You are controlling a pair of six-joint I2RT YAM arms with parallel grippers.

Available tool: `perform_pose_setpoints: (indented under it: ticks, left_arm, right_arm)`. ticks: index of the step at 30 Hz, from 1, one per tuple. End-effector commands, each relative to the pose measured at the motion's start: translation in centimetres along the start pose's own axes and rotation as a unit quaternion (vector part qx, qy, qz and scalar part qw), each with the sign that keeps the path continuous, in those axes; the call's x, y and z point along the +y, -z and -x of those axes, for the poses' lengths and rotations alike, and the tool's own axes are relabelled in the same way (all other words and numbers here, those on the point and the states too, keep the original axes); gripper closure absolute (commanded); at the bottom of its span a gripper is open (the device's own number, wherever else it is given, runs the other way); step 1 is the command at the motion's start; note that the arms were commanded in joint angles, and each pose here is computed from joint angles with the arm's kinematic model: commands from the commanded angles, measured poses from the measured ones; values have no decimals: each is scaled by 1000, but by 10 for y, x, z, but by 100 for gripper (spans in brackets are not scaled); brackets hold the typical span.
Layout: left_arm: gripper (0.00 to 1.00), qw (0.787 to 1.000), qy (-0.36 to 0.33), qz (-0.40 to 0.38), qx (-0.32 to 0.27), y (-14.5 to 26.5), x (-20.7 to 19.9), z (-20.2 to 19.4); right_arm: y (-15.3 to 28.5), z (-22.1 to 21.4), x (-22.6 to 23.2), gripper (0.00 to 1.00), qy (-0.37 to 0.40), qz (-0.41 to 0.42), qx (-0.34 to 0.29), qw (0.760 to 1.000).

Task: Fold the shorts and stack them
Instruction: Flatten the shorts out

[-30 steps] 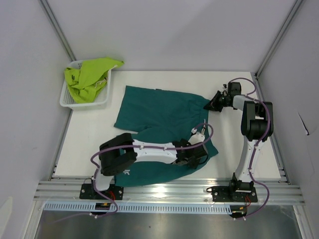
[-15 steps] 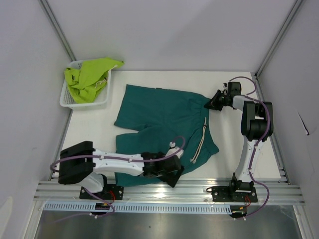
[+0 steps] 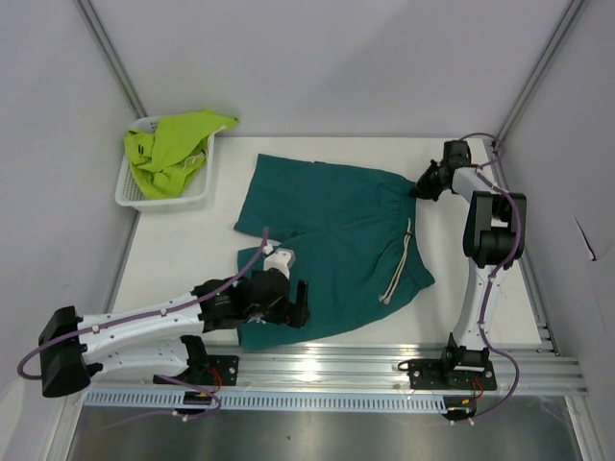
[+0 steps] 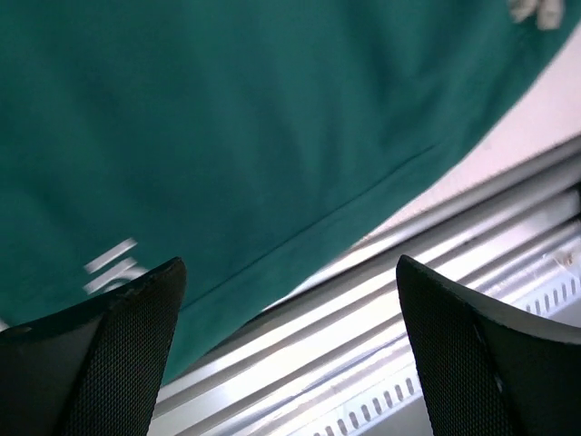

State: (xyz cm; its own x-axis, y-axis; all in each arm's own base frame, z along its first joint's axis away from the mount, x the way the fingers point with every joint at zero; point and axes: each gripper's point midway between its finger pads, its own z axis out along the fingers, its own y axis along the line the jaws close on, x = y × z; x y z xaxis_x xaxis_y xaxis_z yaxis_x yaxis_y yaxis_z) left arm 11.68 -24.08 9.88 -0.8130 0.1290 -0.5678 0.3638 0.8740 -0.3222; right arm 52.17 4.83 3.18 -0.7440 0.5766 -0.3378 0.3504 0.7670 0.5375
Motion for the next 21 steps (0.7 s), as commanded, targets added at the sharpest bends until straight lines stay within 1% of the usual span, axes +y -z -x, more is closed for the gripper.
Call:
perform_pose_setpoints:
  ticks: [1,3,4,5,6,7,8,9,10,12,13,15,16,17,18,19,20,21]
  left_arm:
    - [1,999,38,16,-13,5,27,4]
    - [1,998,56,19,-29,8,35,11]
    - [1,997,70,27,-35,7,46,12]
    - [1,996,76,25,-39,7,48,15]
    - [1,996,76,19,-37,7,49,15]
    - [1,995,85,26,-38,5,56,17]
    - [1,995,86,28,-35,4,59,16]
    - [1,995,87,33,-33,4,62,17]
    - [1,995,88,36,-31,4,64,16]
    - [1,994,94,41,-32,4,67,16]
    - [1,994,98,45,-34,4,69,16]
    - [1,991,115,60,-44,4,78,20]
    - [1,989,121,63,-49,4,81,24]
    - [1,988,127,67,-55,2,85,26]
    - [1,986,136,77,-63,1,93,30]
    - [1,984,142,80,-66,-1,96,32]
    - [1,983,147,78,-75,-2,98,37]
    - [1,981,156,82,-81,-4,103,39]
  right_arm:
    - [-4,32,-26,96,-11,-68,-21,997]
    - [-9,53,-22,96,-14,-60,-36,997]
    - [-11,59,-20,94,-17,-56,-38,998]
    - [-13,64,-18,92,-18,-53,-41,998]
    - [-8,82,-7,90,-18,-42,-59,997]
    - [-12,83,-9,82,-21,-42,-55,997]
    - [-9,89,-4,77,-21,-36,-60,997]
    - [3,102,5,70,-19,-26,-77,996]
    - [10,108,11,56,-18,-20,-87,996]
    - [30,118,19,45,-14,-15,-108,994]
    - [53,124,28,35,-9,-10,-125,992]
    - [78,128,34,33,-6,-10,-148,989]
    - [79,111,23,33,-12,-17,-134,991]
    - [109,112,38,33,-5,-1,-156,988]
    - [119,108,42,33,-1,11,-162,987]
    - [128,100,45,35,-1,20,-162,987]
    - [139,78,41,36,-2,23,-152,988]
    - [144,70,43,37,1,35,-152,988]
